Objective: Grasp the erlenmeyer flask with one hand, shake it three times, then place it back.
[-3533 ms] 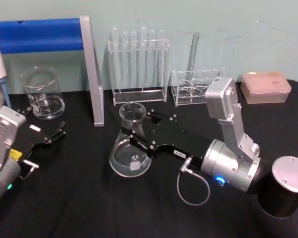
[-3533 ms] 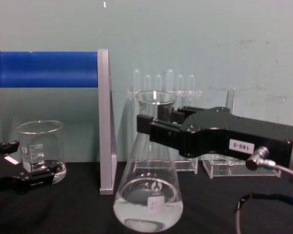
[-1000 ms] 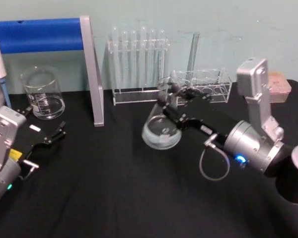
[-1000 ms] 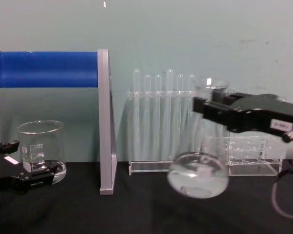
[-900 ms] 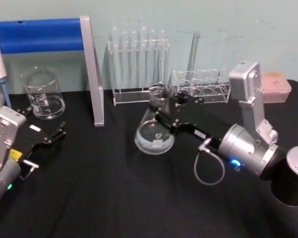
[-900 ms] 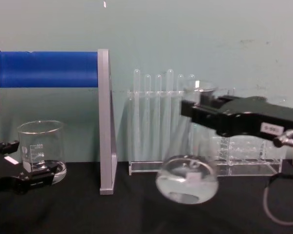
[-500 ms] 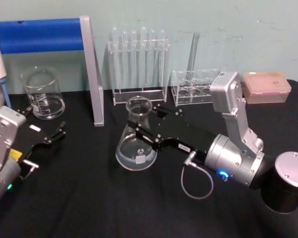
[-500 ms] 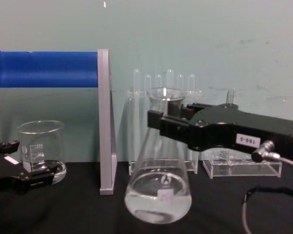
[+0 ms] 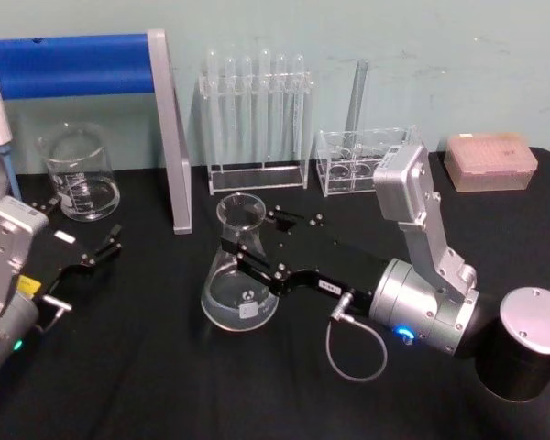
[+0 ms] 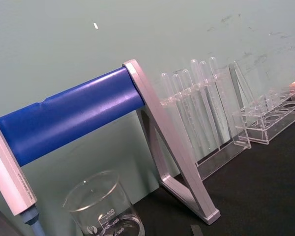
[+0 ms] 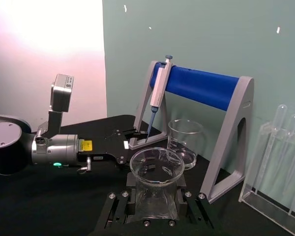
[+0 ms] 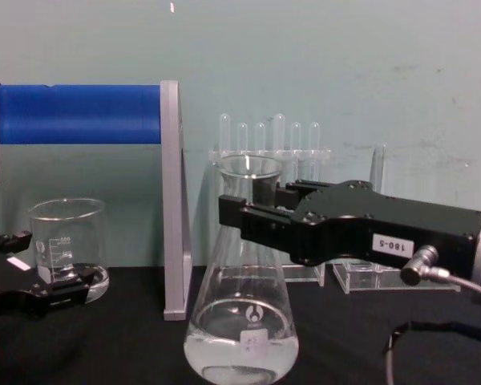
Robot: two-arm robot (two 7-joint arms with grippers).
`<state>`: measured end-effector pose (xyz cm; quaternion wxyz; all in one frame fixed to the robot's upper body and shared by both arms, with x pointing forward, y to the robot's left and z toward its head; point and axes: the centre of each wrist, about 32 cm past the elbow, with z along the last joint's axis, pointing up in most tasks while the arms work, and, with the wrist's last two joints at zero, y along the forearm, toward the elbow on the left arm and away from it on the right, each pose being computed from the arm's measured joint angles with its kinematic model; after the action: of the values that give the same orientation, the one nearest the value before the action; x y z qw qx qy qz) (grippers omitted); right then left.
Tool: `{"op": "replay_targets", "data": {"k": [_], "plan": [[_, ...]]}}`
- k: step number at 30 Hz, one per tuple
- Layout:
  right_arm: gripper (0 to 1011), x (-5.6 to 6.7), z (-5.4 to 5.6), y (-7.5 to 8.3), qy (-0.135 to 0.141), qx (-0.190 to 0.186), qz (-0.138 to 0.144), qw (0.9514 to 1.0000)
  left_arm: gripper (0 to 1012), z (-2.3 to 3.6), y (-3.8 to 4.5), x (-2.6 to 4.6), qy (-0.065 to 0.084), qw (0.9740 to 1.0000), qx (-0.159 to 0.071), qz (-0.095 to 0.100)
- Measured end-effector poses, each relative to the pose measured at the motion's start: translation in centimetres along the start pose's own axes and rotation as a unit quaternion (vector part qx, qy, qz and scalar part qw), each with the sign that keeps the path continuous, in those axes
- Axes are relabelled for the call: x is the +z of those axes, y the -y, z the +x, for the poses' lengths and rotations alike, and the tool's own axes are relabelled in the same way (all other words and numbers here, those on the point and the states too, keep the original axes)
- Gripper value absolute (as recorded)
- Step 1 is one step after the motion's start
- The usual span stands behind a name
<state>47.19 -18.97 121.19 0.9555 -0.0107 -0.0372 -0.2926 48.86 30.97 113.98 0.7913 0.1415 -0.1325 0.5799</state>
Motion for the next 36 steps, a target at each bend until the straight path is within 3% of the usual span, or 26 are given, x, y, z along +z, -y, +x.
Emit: {"op": "replay_targets", "data": {"k": [6,16,25,36], "plan": [[447,-0.1,0.5,0.2,0.000,-0.013,-0.002,0.9999,1001,0.00,0.00,0.00,0.000,1.0000,0.000,0.000],[447,-0.1,2.7,1.1,0.008,-0.073,-0.002,0.9973,1001,0.00,0.00,0.00,0.000,1.0000,0.000,0.000],[447,0.0,5.4,2.6,0.021,-0.145,-0.003,0.9892,1001,0.00,0.00,0.00,0.000,1.0000,0.000,0.000],[447,0.0,7.2,3.7,0.025,-0.198,-0.003,0.9799,1001,0.00,0.00,0.00,0.000,1.0000,0.000,0.000]]}}
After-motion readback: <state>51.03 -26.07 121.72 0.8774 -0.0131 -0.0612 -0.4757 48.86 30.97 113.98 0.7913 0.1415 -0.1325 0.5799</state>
